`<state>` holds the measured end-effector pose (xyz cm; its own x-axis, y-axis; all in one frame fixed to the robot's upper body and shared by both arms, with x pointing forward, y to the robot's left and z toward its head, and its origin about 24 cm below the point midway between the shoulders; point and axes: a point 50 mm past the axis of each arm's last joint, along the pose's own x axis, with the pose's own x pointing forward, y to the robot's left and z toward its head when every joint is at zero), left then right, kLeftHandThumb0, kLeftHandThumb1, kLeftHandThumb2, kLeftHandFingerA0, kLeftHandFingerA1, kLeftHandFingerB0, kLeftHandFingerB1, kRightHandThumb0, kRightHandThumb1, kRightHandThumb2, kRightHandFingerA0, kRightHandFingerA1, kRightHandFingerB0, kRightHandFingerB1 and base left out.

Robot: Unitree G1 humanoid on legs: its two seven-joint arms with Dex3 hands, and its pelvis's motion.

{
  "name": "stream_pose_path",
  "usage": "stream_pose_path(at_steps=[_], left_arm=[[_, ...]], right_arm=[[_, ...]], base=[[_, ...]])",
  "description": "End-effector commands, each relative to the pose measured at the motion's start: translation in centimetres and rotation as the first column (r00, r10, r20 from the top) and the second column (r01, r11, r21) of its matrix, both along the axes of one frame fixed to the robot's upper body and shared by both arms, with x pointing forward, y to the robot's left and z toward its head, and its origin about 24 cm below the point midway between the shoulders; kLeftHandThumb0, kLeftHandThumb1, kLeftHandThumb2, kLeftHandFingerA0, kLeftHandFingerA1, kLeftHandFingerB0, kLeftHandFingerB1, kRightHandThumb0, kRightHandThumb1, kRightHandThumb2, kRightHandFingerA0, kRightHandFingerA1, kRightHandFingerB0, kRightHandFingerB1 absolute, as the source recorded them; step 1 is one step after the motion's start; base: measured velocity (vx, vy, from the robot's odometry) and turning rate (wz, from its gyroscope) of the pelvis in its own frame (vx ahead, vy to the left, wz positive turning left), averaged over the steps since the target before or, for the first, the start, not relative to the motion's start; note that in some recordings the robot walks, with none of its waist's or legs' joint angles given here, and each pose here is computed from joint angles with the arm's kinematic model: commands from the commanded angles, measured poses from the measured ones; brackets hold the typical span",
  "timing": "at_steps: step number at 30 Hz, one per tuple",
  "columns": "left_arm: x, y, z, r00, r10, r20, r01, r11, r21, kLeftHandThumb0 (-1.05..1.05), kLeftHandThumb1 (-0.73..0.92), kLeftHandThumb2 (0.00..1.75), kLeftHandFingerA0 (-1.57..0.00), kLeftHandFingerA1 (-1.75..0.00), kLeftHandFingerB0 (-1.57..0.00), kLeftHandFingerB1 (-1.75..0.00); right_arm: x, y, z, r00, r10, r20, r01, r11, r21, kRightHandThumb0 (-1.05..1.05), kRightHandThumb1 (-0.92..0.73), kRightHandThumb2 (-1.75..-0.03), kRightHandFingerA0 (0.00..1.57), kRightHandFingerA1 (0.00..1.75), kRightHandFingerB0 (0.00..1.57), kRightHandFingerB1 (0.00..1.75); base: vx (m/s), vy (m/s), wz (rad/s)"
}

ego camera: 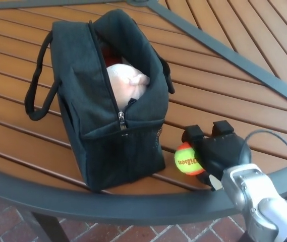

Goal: Pick up a rubric cube, an apple, a tennis ball, a soft toy, a bottle from the table and put it into the lunch box one by one

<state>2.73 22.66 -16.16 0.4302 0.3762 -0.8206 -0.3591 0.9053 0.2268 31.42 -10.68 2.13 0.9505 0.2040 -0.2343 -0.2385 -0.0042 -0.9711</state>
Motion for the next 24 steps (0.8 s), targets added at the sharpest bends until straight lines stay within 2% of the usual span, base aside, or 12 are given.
stream_pose_path(at_steps=[1,2,3,4,5,7,9,14,15,20,23,24], left_arm=[[0.7,0.7,0.5,0.997,-0.001,0.075,-0.001,1.000,0.024,-0.16,0.47,1.12,-1.09,-1.18,-0.97,-1.12],[0.7,0.7,0.5,0.997,-0.003,0.077,0.001,1.000,0.027,-0.16,0.47,1.12,-1.09,-1.18,-0.97,-1.12],[0.7,0.7,0.5,0.997,0.001,0.079,-0.003,1.000,0.025,-0.16,0.49,1.11,-1.10,-1.16,-0.97,-1.09],[0.7,0.7,0.5,0.997,0.005,0.080,-0.007,1.000,0.023,-0.16,0.49,1.11,-1.10,-1.16,-0.97,-1.09],[0.8,0.7,0.5,0.997,-0.002,0.079,0.000,1.000,0.026,-0.18,0.47,1.12,-1.08,-1.18,-0.99,-1.12],[0.8,0.8,0.6,0.997,-0.016,0.076,0.014,0.999,0.033,-0.18,0.47,1.12,-1.08,-1.18,-0.99,-1.12],[0.9,0.8,0.5,0.997,-0.016,0.074,0.013,0.999,0.034,-0.19,0.46,1.12,-1.10,-1.15,-0.99,-1.09],[0.9,0.8,0.5,0.998,-0.009,0.063,0.008,1.000,0.029,-0.18,0.48,1.10,-1.10,-1.14,-0.95,-1.08],[0.9,0.8,0.6,0.997,-0.022,0.073,0.019,0.999,0.038,-0.16,0.48,1.09,-1.10,-1.14,-0.96,-1.08],[0.6,0.8,0.5,0.998,-0.028,0.062,0.025,0.999,0.039,-0.19,0.48,1.08,-1.10,-1.12,-0.95,-1.05],[0.4,0.7,0.5,0.997,-0.028,0.068,0.026,0.999,0.035,-0.18,0.47,1.10,-1.11,-1.15,-0.98,-1.08],[0.3,0.7,0.5,0.998,-0.044,0.052,0.041,0.998,0.046,-0.21,0.47,1.09,-1.11,-1.14,-0.97,-1.08]], right_arm=[[-3.0,-0.7,-3.8,0.999,-0.042,0.022,0.037,0.981,0.193,-0.28,-0.74,-0.92,0.88,1.75,0.70,0.86],[-3.2,-0.6,-3.8,0.999,-0.043,0.029,0.035,0.975,0.220,-0.28,-0.74,-0.92,0.88,1.75,0.70,0.86],[-3.3,-0.6,-3.8,0.998,-0.041,0.040,0.030,0.969,0.245,-0.25,-0.69,-0.96,0.90,1.75,0.69,1.10],[-3.4,-0.5,-3.9,0.998,-0.039,0.049,0.026,0.966,0.259,-0.25,-0.69,-0.96,0.90,1.75,0.69,1.10],[-3.7,-0.4,-3.9,0.997,-0.040,0.061,0.020,0.955,0.297,-0.23,-0.62,-1.05,0.91,1.75,0.67,1.35],[-3.9,-0.3,-4.0,0.996,-0.045,0.071,0.018,0.941,0.339,-0.23,-0.62,-1.05,0.91,1.75,0.67,1.35],[-4.5,-0.1,-4.4,0.995,-0.044,0.085,0.008,0.925,0.379,-0.25,-0.63,-1.04,0.90,1.75,0.68,1.54],[-5.2,-0.1,-4.9,0.995,-0.046,0.083,0.007,0.907,0.420,-0.26,-0.70,-0.98,0.86,1.75,0.67,1.56],[-5.4,-0.2,-5.0,0.994,-0.060,0.090,0.015,0.898,0.439,-0.21,-0.67,-1.01,0.87,1.75,0.58,1.75],[-5.6,-0.3,-5.3,0.993,-0.106,0.061,0.062,0.869,0.491,-0.24,-0.69,-1.02,0.87,1.75,0.57,1.75],[-5.9,-0.5,-5.4,0.985,-0.168,0.041,0.113,0.803,0.586,-0.22,-0.65,-1.05,0.85,1.75,0.58,1.75],[-6.1,-0.6,-5.5,0.973,-0.230,0.004,0.173,0.744,0.645,-0.26,-0.67,-1.04,0.82,1.75,0.62,1.72]], base=[[0.00,0.000,0.00],[0.00,0.000,0.00],[0.00,0.000,0.00],[0.00,0.000,0.00],[0.00,0.000,0.00],[0.00,0.000,0.00],[0.00,0.000,0.00],[0.00,0.000,0.00],[0.00,0.000,0.00],[0.00,0.000,0.00],[0.00,0.000,0.00],[0.00,0.000,0.00]])
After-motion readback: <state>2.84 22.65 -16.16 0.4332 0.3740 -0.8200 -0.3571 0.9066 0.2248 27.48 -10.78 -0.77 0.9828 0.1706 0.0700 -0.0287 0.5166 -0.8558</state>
